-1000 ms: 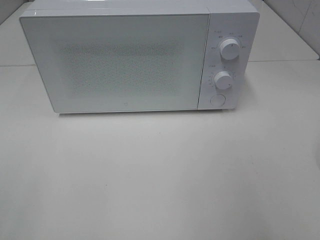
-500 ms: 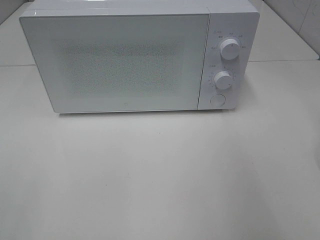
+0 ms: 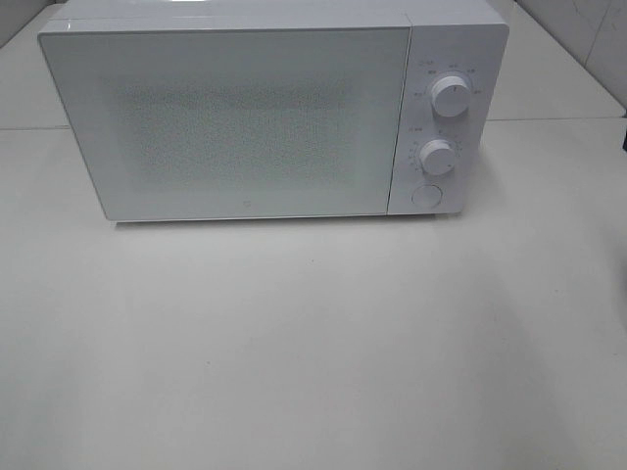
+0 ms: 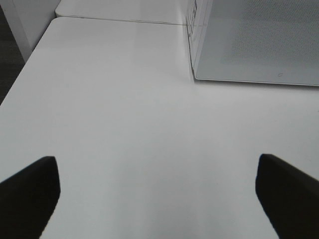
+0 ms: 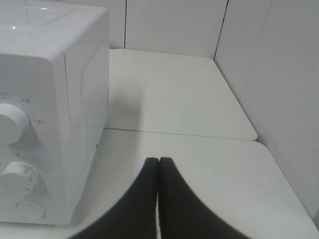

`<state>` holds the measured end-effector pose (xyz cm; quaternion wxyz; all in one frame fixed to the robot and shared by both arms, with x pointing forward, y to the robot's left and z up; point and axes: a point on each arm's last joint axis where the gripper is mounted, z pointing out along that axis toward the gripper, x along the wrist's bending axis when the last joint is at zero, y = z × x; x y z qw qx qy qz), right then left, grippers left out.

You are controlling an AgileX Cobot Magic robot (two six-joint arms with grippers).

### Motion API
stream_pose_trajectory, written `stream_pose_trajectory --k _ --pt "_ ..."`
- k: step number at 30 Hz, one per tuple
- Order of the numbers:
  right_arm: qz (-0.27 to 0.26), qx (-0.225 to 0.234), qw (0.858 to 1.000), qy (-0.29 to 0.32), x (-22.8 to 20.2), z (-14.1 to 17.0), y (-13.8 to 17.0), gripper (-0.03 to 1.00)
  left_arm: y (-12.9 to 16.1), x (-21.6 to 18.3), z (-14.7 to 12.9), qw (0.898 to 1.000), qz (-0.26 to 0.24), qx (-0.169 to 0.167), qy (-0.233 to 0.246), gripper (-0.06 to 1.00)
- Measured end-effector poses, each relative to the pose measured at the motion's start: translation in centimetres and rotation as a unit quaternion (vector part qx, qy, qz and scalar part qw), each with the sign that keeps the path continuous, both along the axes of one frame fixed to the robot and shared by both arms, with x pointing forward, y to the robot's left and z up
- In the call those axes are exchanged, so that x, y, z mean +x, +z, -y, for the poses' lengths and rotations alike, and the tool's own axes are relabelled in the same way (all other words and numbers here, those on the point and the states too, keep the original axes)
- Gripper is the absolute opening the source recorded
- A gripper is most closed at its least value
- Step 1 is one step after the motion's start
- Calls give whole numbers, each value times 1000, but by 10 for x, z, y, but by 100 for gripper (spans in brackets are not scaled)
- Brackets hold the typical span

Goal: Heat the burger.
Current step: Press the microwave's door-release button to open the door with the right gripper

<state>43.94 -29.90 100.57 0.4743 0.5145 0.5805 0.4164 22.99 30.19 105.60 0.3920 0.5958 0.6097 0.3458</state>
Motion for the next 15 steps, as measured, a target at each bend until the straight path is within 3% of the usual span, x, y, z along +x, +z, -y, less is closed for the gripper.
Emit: stream_pose_trajectory --k 15 --pt "-30 36 999 8 -10 -3 -42 2 0 0 0 1000 0 0 0 99"
